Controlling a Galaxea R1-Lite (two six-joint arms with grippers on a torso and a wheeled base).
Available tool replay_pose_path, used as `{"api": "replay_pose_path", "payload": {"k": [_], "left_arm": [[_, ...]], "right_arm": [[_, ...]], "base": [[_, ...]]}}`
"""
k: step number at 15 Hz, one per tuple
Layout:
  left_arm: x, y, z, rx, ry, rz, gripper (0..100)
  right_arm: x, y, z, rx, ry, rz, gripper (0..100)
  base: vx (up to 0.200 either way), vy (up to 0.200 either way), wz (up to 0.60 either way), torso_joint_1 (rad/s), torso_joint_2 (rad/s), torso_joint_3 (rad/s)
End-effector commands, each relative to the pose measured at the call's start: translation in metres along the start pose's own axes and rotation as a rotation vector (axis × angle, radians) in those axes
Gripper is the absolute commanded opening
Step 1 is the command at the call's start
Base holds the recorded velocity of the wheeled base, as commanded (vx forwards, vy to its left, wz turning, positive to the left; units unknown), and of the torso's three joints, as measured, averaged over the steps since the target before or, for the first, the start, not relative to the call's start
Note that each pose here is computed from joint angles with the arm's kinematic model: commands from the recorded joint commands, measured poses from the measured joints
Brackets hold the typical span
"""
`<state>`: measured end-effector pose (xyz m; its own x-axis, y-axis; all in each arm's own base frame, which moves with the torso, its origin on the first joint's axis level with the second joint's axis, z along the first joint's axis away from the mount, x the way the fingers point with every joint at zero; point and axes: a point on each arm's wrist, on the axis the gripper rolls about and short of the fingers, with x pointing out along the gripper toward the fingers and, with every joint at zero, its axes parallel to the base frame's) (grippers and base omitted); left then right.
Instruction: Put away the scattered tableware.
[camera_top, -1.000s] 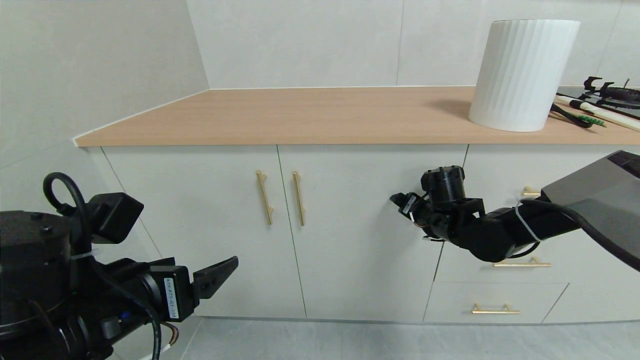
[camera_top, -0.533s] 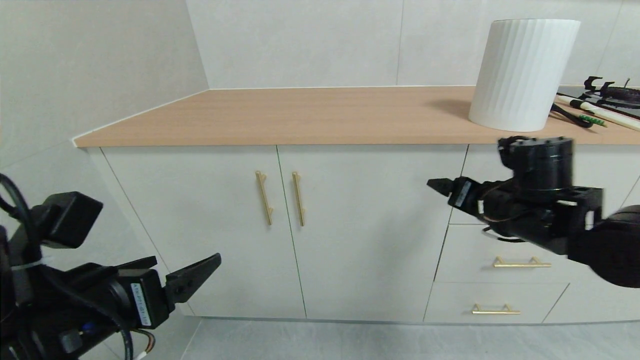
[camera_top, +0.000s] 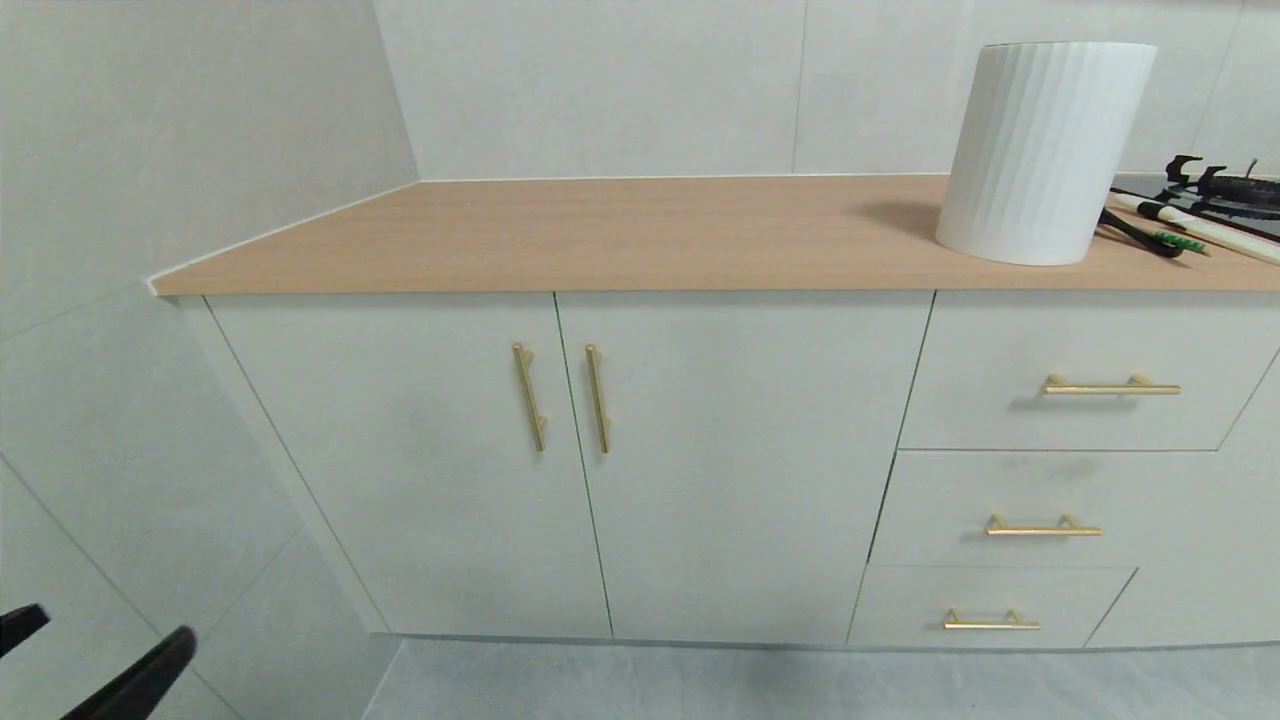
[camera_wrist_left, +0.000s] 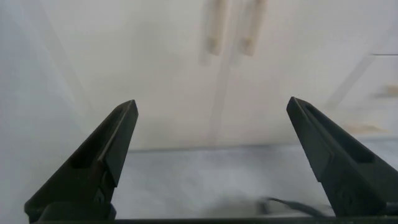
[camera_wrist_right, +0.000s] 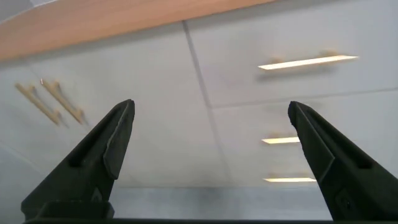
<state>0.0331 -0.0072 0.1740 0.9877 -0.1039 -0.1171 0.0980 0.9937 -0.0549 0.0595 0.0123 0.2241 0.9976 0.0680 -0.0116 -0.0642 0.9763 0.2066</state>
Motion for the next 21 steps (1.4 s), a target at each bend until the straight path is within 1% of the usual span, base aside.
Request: {"api": "replay_pose_path", "payload": {"k": [1, 2, 3, 4, 5, 6, 8, 9, 11, 12, 13, 14, 15, 16, 17, 18, 19, 20, 21], "left_arm": [[-0.057, 0.016, -0.027, 0.045, -0.18, 0.135, 100], [-0.066, 0.017, -0.033, 0.038, -0.209, 0.151, 100], [-0.07, 0.017, -0.034, 0.028, -0.237, 0.19, 100], [-0.071, 0.017, -0.032, 0.012, -0.255, 0.243, 100], [-0.071, 0.017, -0.031, 0.003, -0.274, 0.26, 100], [-0.071, 0.017, -0.028, 0.006, -0.297, 0.277, 100], [-0.071, 0.015, -0.03, 0.027, -0.293, 0.333, 100], [-0.07, 0.015, -0.031, 0.022, -0.291, 0.351, 100], [-0.068, 0.016, -0.035, -0.003, -0.287, 0.397, 100], [-0.067, 0.016, -0.036, -0.009, -0.287, 0.414, 100], [-0.066, 0.014, -0.041, -0.022, -0.295, 0.471, 100], [-0.068, 0.013, -0.046, -0.017, -0.309, 0.499, 100], [-0.071, 0.011, -0.058, 0.028, -0.306, 0.483, 100], [-0.068, 0.012, -0.063, 0.04, -0.287, 0.484, 100], [-0.065, 0.012, -0.067, 0.039, -0.279, 0.476, 100], [-0.061, 0.012, -0.072, 0.048, -0.257, 0.46, 100], [-0.054, 0.012, -0.084, 0.063, -0.21, 0.402, 100], [-0.049, 0.012, -0.094, 0.081, -0.172, 0.376, 100], [-0.047, 0.013, -0.099, 0.107, -0.159, 0.373, 100]], "right_arm": [[-0.099, -0.029, -0.048, -0.072, -0.132, -0.05, 100], [-0.106, -0.03, -0.054, -0.083, -0.147, -0.067, 100], [-0.109, -0.031, -0.057, -0.102, -0.153, -0.105, 100], [-0.11, -0.031, -0.055, -0.1, -0.164, -0.15, 100], [-0.11, -0.031, -0.055, -0.1, -0.17, -0.163, 100], [-0.111, -0.03, -0.053, -0.102, -0.183, -0.189, 100], [-0.112, -0.027, -0.056, -0.106, -0.191, -0.256, 100], [-0.115, -0.026, -0.061, -0.107, -0.205, -0.279, 100], [-0.119, -0.025, -0.072, -0.12, -0.21, -0.301, 100], [-0.119, -0.026, -0.076, -0.121, -0.196, -0.31, 100], [-0.117, -0.027, -0.081, -0.116, -0.182, -0.323, 100], [-0.116, -0.028, -0.083, -0.112, -0.176, -0.322, 100], [-0.112, -0.029, -0.089, -0.111, -0.154, -0.322, 100], [-0.108, -0.031, -0.096, -0.117, -0.129, -0.324, 100], [-0.104, -0.033, -0.104, -0.12, -0.1, -0.327, 100], [-0.1, -0.035, -0.112, -0.124, -0.075, -0.329, 100], [-0.093, -0.038, -0.124, -0.132, -0.056, -0.321, 100], [-0.088, -0.039, -0.131, -0.154, -0.058, -0.295, 100], [-0.084, -0.04, -0.137, -0.188, -0.07, -0.268, 100]], "base": [[0.0, 0.0, 0.0, 0.0, 0.0, 0.0], [0.0, 0.0, 0.0, 0.0, 0.0, 0.0], [0.0, 0.0, 0.0, 0.0, 0.0, 0.0], [0.0, 0.0, 0.0, 0.0, 0.0, 0.0], [0.0, 0.0, 0.0, 0.0, 0.0, 0.0], [0.0, 0.0, 0.0, 0.0, 0.0, 0.0], [0.0, 0.0, 0.0, 0.0, 0.0, 0.0], [0.0, 0.0, 0.0, 0.0, 0.0, 0.0], [0.0, 0.0, 0.0, 0.0, 0.0, 0.0], [0.0, 0.0, 0.0, 0.0, 0.0, 0.0], [0.0, 0.0, 0.0, 0.0, 0.0, 0.0], [0.0, 0.0, 0.0, 0.0, 0.0, 0.0], [0.0, 0.0, 0.0, 0.0, 0.0, 0.0], [0.0, 0.0, 0.0, 0.0, 0.0, 0.0], [0.0, 0.0, 0.0, 0.0, 0.0, 0.0], [0.0, 0.0, 0.0, 0.0, 0.0, 0.0], [0.0, 0.0, 0.0, 0.0, 0.0, 0.0], [0.0, 0.0, 0.0, 0.0, 0.0, 0.0], [0.0, 0.0, 0.0, 0.0, 0.0, 0.0]]}}
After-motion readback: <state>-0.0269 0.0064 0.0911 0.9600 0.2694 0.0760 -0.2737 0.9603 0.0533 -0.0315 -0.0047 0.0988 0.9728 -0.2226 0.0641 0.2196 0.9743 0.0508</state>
